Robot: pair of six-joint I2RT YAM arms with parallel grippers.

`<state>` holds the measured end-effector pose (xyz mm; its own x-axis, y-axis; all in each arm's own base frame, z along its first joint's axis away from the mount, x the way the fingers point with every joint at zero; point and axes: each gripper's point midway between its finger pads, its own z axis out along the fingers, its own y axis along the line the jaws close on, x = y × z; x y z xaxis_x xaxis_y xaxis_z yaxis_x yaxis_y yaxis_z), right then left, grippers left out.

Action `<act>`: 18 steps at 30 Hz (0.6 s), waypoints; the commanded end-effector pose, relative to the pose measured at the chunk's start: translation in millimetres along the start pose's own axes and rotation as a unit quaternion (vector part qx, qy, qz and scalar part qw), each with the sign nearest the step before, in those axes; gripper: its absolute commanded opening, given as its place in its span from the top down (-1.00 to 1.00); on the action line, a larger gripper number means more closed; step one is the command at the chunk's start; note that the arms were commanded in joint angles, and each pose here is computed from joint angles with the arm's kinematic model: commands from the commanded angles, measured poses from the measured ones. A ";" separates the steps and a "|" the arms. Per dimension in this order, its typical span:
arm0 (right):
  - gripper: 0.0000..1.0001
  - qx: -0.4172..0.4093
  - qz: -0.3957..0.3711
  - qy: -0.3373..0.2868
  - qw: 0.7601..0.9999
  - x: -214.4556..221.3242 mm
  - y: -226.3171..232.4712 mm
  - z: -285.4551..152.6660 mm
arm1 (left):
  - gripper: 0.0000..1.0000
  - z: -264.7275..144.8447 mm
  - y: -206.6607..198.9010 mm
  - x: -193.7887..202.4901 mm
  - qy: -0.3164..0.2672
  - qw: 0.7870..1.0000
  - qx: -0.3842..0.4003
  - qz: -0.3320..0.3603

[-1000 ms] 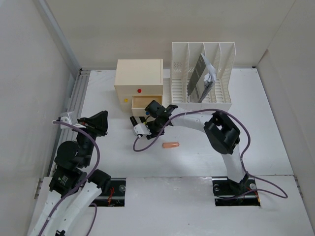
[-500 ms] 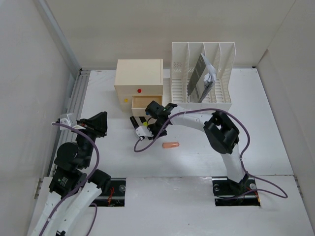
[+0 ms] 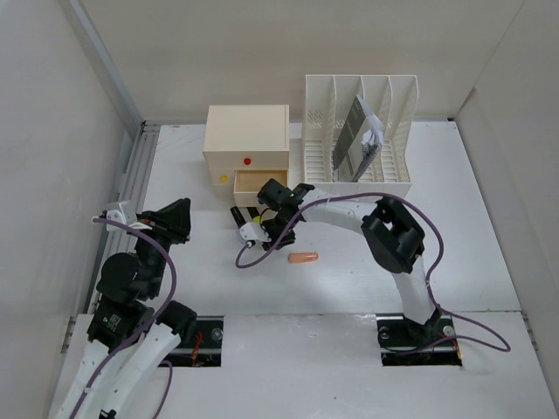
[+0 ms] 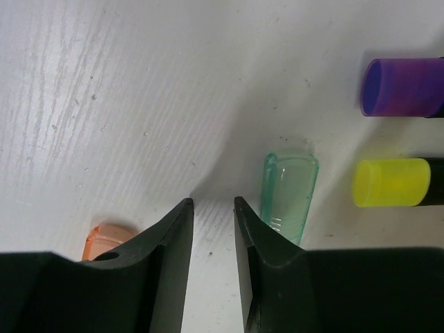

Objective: Organize the desk

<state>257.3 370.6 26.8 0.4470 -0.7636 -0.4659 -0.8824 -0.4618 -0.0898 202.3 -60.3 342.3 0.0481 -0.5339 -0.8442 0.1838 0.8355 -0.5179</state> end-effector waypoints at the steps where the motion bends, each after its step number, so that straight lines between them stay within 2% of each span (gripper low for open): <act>1: 0.29 0.039 -0.015 -0.024 0.999 -21.4 -15.7 -13.5 | 0.69 -0.2 -2.5 -5.8 -0.015 1.000 0.006 -0.006; 12: 0.31 0.065 -0.025 -0.042 0.997 -39.1 -24.9 -36.8 | 0.69 -0.2 -2.5 -5.8 -0.015 1.000 0.006 -0.006; 18: 0.31 0.067 -0.022 -0.029 0.997 -33.5 -28.5 -32.3 | 0.69 -0.2 -2.5 -5.8 -0.015 1.000 0.006 -0.006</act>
<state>267.1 380.0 46.5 0.4513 -0.7494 -0.4844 -0.8876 -0.4330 -0.1571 202.6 -60.4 341.7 0.0469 -0.5336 -0.8444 0.1831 0.8356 -0.5179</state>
